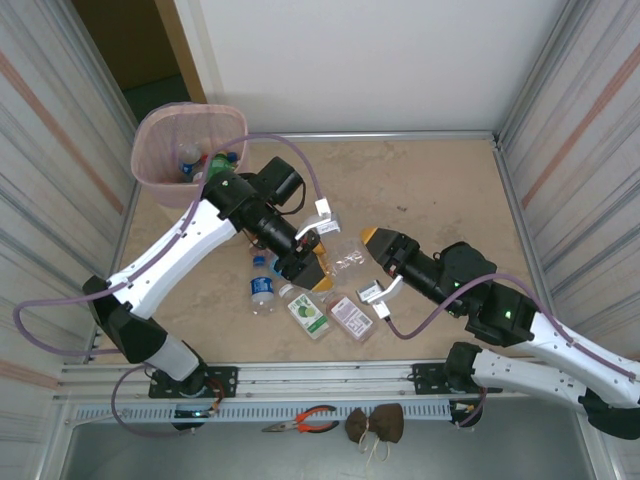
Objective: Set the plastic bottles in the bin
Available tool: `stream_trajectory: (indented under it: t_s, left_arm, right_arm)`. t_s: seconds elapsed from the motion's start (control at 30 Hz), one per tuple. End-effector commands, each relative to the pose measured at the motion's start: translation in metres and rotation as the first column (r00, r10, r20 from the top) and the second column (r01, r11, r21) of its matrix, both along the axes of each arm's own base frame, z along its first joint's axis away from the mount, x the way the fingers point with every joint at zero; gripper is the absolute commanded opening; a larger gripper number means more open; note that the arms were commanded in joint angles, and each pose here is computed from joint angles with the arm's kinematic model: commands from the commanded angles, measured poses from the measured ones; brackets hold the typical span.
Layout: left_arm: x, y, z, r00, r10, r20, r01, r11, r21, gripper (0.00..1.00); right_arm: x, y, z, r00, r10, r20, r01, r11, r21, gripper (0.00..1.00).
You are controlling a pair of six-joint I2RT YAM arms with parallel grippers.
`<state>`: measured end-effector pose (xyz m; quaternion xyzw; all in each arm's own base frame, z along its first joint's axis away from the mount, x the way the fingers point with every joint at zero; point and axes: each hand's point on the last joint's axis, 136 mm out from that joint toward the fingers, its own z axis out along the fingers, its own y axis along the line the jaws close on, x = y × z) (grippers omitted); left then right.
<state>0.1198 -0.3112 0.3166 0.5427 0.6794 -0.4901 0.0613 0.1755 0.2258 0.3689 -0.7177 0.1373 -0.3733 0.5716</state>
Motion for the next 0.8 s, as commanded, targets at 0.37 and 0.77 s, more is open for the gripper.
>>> stream_trajectory:
  t_s: [0.37,0.77]
  left_arm:
    - [0.0,0.001,0.006,0.999,-0.007,0.038,0.007,1.0,-0.008,0.5]
    - [0.023,0.006,0.01,0.992,0.081,0.096,-0.08,0.997,-0.012,0.51]
  right_arm:
    - [-0.016,-0.015,-0.007,0.979,0.022,-0.203,0.005,0.991,0.133,0.57]
    - [-0.011,-0.04,-0.003,0.718,0.104,-0.688,0.387,0.762,0.52,0.6]
